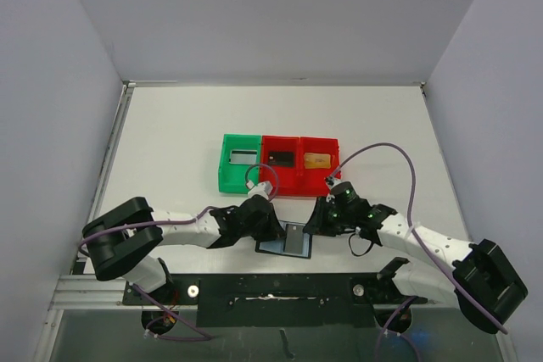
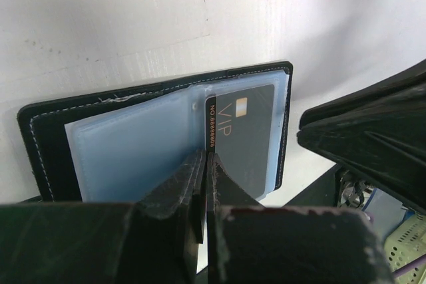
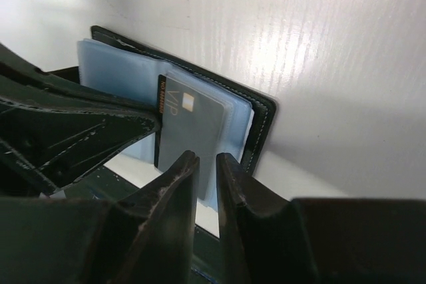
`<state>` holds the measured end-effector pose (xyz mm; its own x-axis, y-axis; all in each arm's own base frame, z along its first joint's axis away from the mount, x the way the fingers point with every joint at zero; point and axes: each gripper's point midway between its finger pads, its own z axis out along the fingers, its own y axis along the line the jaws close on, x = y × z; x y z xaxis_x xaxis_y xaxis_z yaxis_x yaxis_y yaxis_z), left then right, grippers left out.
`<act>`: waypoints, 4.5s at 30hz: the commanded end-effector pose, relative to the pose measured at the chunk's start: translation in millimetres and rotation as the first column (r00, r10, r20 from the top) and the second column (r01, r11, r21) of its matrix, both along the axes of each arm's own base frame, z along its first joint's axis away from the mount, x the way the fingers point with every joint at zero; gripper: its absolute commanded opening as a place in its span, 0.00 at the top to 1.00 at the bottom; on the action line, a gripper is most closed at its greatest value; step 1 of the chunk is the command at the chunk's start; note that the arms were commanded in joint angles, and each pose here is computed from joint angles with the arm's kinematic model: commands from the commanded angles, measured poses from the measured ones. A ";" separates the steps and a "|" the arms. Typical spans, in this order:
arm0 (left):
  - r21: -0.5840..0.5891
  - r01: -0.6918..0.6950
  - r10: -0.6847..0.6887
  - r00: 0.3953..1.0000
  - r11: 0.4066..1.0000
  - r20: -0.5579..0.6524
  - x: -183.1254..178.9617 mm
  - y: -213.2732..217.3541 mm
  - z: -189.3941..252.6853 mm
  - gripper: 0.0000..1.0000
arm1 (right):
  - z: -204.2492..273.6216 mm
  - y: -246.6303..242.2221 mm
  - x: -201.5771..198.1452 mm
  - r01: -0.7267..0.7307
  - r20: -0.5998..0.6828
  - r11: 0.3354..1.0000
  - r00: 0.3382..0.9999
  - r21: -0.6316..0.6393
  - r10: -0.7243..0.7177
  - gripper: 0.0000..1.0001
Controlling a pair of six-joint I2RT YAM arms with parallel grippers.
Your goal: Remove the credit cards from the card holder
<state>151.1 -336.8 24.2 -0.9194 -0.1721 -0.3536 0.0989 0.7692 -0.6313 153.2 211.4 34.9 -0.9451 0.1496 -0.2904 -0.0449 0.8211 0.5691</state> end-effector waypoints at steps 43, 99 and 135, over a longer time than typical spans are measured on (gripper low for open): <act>-0.029 -0.062 0.062 0.998 0.998 -0.021 0.9 11.2 2.1 0.99 | -38.2 10.8 -9.6 0.032 -0.101 0.999 0.995 0.037 -0.028 0.78; -0.095 -0.095 0.098 0.995 0.991 0.023 12.3 53.6 24.6 1.00 | 46.4 56.7 25.5 -0.119 0.129 0.992 0.985 0.036 0.113 0.72; -0.235 -0.102 0.088 0.994 0.967 -0.069 -4.5 45.3 15.5 1.00 | -48.2 51.9 -15.1 -0.061 -0.112 0.998 0.992 -0.015 0.059 0.73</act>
<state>147.3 -279.2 23.7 -0.9027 -0.3598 -0.2358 -0.0538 0.6383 -0.7679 152.5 293.1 23.5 -0.9697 0.1273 -0.2084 -0.0541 0.7203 0.6916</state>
